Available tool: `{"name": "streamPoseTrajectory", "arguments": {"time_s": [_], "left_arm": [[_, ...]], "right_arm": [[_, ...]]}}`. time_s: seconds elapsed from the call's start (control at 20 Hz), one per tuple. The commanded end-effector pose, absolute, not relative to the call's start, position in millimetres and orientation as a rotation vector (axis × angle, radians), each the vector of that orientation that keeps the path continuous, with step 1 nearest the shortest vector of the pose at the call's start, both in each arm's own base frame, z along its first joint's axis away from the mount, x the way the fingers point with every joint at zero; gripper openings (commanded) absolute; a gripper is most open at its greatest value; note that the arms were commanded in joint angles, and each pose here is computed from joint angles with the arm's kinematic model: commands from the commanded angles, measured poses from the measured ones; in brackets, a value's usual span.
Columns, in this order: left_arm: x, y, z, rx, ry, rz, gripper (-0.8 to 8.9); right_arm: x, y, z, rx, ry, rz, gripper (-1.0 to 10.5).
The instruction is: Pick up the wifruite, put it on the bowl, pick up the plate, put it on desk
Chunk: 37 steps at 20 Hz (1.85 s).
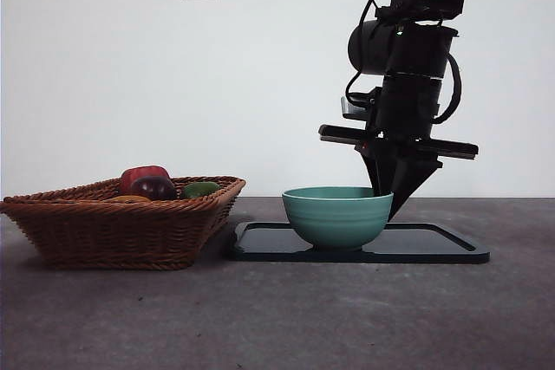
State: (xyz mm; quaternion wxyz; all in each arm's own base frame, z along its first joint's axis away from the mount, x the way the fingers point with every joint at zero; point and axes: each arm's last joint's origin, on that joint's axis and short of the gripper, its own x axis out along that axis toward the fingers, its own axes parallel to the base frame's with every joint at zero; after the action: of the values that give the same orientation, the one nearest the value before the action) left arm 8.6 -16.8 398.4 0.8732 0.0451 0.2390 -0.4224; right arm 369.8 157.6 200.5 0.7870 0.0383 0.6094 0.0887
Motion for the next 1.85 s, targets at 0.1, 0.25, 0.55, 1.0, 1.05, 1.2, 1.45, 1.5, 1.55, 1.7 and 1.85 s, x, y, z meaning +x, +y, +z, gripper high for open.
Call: {"name": "streamPoseTrajectory", "arguments": {"time_s": [0.1, 0.25, 0.55, 1.0, 1.05, 1.2, 1.45, 1.5, 1.55, 1.7, 1.85], "left_arm": [[8, -17, 402, 0.087, 0.481, -0.889, 5.95], [8, -17, 402, 0.087, 0.481, -0.889, 5.95], [8, -17, 402, 0.088, 0.481, -0.889, 5.95], [8, -17, 403, 0.087, 0.477, -0.889, 5.95], [8, -17, 403, 0.087, 0.476, -0.889, 5.95], [8, -17, 403, 0.087, 0.472, -0.889, 5.95], [8, -17, 403, 0.086, 0.474, -0.889, 5.95], [8, -17, 403, 0.087, 0.474, -0.889, 5.95], [8, -17, 403, 0.087, 0.474, -0.889, 5.95], [8, -17, 403, 0.086, 0.474, -0.889, 5.95], [8, -17, 403, 0.087, 0.474, -0.889, 5.95]], "right_arm": [[372, 158, 205, 0.071, 1.304, 0.201, 0.1], [362, 153, 225, 0.036, 1.295, 0.228, 0.1], [334, 147, 263, 0.001, 1.278, 0.268, 0.1], [244, 141, 243, -0.017, 1.320, 0.436, 0.1], [238, 143, 236, -0.022, 1.338, 0.453, 0.1], [227, 150, 218, -0.043, 1.370, 0.474, 0.1], [219, 153, 198, -0.009, 1.373, 0.491, 0.1], [219, 153, 195, -0.004, 1.375, 0.487, 0.1], [218, 152, 192, 0.004, 1.374, 0.482, 0.1], [216, 151, 186, 0.005, 1.378, 0.477, 0.1], [216, 151, 186, 0.007, 1.377, 0.475, 0.1]]}}
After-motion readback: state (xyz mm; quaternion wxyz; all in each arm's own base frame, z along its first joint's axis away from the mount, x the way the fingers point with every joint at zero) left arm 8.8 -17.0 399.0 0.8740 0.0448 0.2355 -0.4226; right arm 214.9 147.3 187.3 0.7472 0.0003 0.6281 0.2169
